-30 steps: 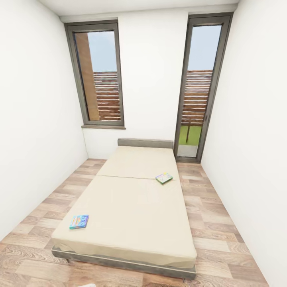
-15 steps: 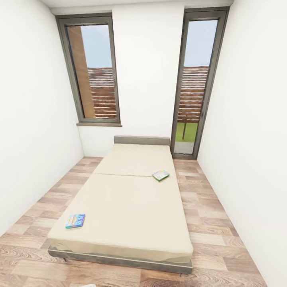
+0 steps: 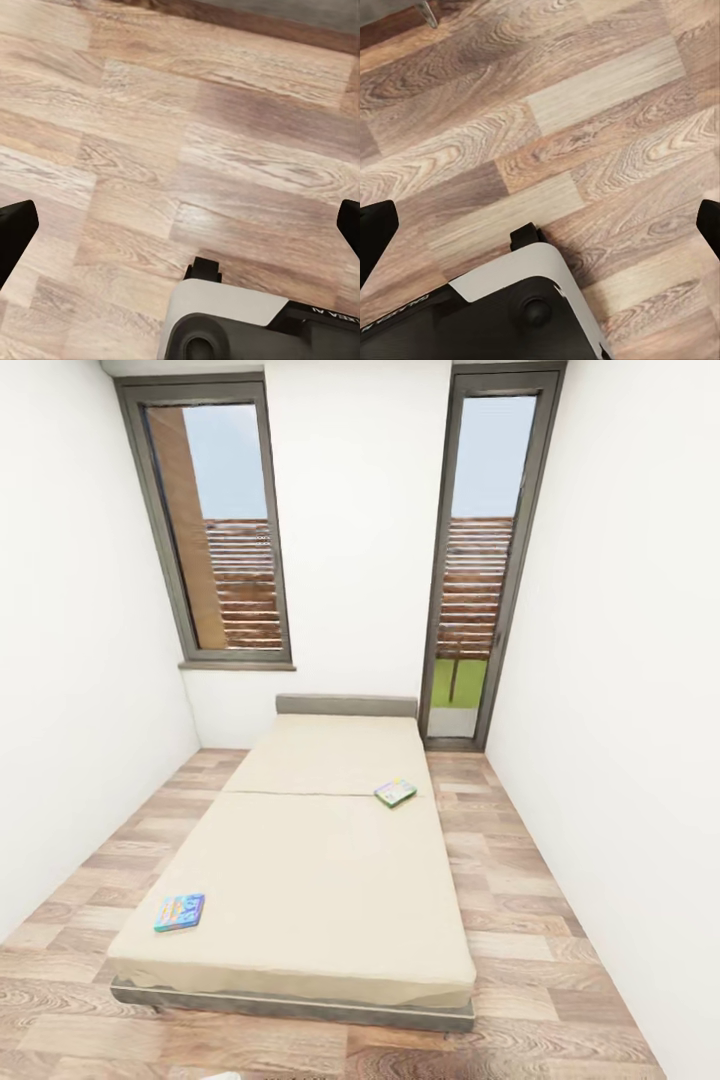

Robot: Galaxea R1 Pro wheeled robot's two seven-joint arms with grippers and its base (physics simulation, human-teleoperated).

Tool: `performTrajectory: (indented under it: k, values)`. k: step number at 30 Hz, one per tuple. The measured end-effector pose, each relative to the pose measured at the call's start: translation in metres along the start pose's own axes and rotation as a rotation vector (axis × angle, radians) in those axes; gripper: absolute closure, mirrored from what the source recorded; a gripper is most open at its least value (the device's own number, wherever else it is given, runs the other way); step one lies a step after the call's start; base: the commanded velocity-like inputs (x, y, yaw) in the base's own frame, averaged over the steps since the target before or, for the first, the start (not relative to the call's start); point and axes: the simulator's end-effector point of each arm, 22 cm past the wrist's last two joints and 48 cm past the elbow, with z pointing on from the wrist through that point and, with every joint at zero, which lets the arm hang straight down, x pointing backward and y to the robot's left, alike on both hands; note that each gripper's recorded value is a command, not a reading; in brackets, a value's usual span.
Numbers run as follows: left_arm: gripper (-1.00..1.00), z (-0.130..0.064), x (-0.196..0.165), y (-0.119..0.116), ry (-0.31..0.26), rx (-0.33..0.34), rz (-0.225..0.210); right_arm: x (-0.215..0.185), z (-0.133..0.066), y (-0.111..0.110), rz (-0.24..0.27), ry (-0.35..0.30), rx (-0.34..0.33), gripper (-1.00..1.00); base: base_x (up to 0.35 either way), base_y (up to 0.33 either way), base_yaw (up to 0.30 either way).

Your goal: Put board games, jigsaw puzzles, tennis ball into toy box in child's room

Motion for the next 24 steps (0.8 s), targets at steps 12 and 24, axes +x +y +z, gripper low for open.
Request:
performTrajectory:
  k: [12, 24]
  values:
    - [-1.0, 0.003, 0.006, -0.024, 0.026, 0.173, -0.002, -0.057, -0.006, 0.035, 0.008, -0.112, -0.18, -1.0, 0.0, 0.0, -0.106]
    - [-1.0, -0.025, 0.02, -0.029, 0.16, 0.637, -0.02, -0.044, -0.037, 0.087, -0.028, -0.052, -0.61, -1.0, 0.0, 0.0, -0.112]
